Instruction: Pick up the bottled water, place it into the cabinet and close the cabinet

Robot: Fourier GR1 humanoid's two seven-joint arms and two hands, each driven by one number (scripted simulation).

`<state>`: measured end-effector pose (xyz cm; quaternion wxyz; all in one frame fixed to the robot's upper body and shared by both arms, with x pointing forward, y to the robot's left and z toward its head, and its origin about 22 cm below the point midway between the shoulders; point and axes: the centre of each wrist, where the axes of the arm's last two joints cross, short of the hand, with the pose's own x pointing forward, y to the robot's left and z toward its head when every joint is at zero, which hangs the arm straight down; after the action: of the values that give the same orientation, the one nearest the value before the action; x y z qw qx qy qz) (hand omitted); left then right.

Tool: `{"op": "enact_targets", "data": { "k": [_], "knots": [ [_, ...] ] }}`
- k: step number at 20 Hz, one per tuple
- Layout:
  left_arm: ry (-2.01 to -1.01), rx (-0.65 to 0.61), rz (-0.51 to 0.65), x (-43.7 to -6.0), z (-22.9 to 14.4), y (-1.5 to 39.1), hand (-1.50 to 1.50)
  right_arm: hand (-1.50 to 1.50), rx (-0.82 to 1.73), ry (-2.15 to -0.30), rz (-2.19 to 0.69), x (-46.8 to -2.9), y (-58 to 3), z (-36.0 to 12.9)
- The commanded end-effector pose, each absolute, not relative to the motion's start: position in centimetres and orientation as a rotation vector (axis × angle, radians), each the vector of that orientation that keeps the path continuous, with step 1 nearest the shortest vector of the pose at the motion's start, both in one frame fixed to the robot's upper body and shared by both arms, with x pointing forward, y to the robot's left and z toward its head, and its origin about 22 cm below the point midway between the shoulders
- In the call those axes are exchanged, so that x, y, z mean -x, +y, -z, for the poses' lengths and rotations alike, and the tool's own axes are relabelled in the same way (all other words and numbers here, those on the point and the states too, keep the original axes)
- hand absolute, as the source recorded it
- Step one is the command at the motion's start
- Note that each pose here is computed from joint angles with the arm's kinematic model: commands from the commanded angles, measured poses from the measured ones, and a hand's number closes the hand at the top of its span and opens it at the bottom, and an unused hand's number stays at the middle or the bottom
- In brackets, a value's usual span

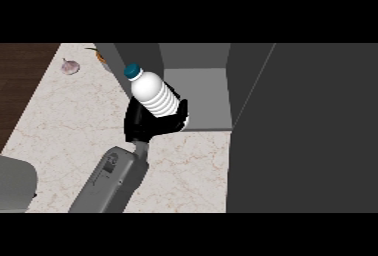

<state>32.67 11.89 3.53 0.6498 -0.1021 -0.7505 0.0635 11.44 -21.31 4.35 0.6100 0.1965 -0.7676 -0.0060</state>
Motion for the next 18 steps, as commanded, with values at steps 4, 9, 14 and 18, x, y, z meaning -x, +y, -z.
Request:
{"op": "enact_targets", "data": {
  "k": [4,9,14,18],
  "knots": [
    [-1.768,0.115,-0.032,-36.5,-8.4,7.7,1.50,-1.50,-0.456,-1.786,0.019,-11.5,-21.8,-4.1],
    [-1.779,0.003,-0.040,-37.6,-9.1,7.4,1.50,-1.50,-0.470,-1.770,0.005,-12.4,-21.4,-3.0],
    [-1.740,-0.120,-0.023,-39.8,-8.5,7.2,1.50,-1.50,-0.488,-1.749,0.033,-11.4,-21.2,-3.4],
    [-1.726,-0.183,0.022,-42.3,-7.2,10.0,1.50,-1.50,-0.484,-1.754,-0.018,-11.7,-22.3,-3.7]
  ]
}}
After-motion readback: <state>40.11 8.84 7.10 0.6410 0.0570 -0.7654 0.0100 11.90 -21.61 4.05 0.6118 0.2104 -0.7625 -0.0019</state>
